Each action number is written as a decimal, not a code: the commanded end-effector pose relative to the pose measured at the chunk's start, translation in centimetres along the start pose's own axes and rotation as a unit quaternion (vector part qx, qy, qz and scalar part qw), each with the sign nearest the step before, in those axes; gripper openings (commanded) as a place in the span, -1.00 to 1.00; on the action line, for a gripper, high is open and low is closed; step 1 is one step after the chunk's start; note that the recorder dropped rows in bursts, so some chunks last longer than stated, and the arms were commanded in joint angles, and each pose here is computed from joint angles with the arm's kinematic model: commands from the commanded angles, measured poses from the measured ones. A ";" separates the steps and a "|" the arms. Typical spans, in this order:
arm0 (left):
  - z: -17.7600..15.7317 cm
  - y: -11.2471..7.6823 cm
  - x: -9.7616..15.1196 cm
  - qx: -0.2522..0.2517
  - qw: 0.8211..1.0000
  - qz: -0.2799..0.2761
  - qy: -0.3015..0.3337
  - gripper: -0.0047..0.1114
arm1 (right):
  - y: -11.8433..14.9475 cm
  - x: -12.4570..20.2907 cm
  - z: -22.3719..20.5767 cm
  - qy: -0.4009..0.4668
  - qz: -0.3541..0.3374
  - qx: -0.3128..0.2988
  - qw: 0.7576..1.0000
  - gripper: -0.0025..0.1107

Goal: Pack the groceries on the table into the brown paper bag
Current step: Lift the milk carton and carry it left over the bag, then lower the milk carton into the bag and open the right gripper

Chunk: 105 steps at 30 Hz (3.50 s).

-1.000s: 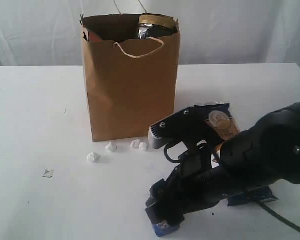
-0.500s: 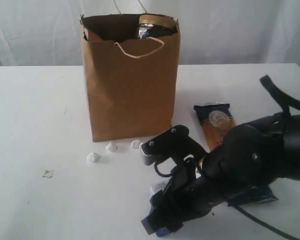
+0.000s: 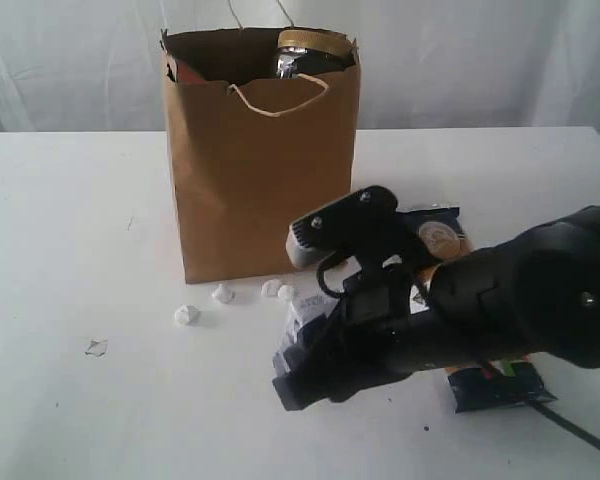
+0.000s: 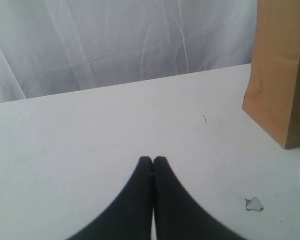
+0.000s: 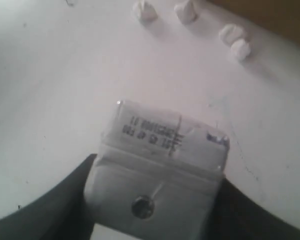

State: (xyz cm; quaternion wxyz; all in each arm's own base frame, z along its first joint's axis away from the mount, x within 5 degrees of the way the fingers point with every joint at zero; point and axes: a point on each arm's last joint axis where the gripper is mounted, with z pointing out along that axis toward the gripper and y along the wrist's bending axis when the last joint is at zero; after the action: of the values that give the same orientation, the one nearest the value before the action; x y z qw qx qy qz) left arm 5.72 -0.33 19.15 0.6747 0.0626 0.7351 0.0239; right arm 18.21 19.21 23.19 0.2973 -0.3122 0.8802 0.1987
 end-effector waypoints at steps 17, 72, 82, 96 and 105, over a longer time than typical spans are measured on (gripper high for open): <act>0.0 0.0 0.0 -0.001 1.000 -0.005 -0.005 -0.92 | -4.9 -9.3 -13.1 -0.439 -0.039 0.158 0.883 -0.96; 0.0 0.0 0.0 -0.001 1.000 -0.005 -0.005 -0.92 | -7.2 -24.3 2.8 -0.234 -0.082 0.116 0.962 -0.96; 0.0 0.0 0.0 -0.001 1.000 -0.005 -0.005 -0.92 | -7.3 -23.6 3.6 -0.168 -0.055 0.104 0.979 -0.96; 0.0 0.0 0.0 -0.001 1.000 -0.005 -0.005 -0.92 | -7.0 -23.1 3.9 -0.142 -0.042 0.095 0.984 0.19; 0.0 0.0 0.0 -0.001 1.000 -0.005 -0.005 -0.92 | -5.8 -23.1 3.3 -0.136 -0.050 0.087 0.986 0.33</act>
State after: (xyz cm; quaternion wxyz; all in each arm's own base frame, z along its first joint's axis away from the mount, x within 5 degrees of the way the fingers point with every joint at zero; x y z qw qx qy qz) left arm 5.72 -0.33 19.15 0.6747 0.0626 0.7351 0.0239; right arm 38.47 26.80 33.70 0.4451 -0.2986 0.8319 0.1438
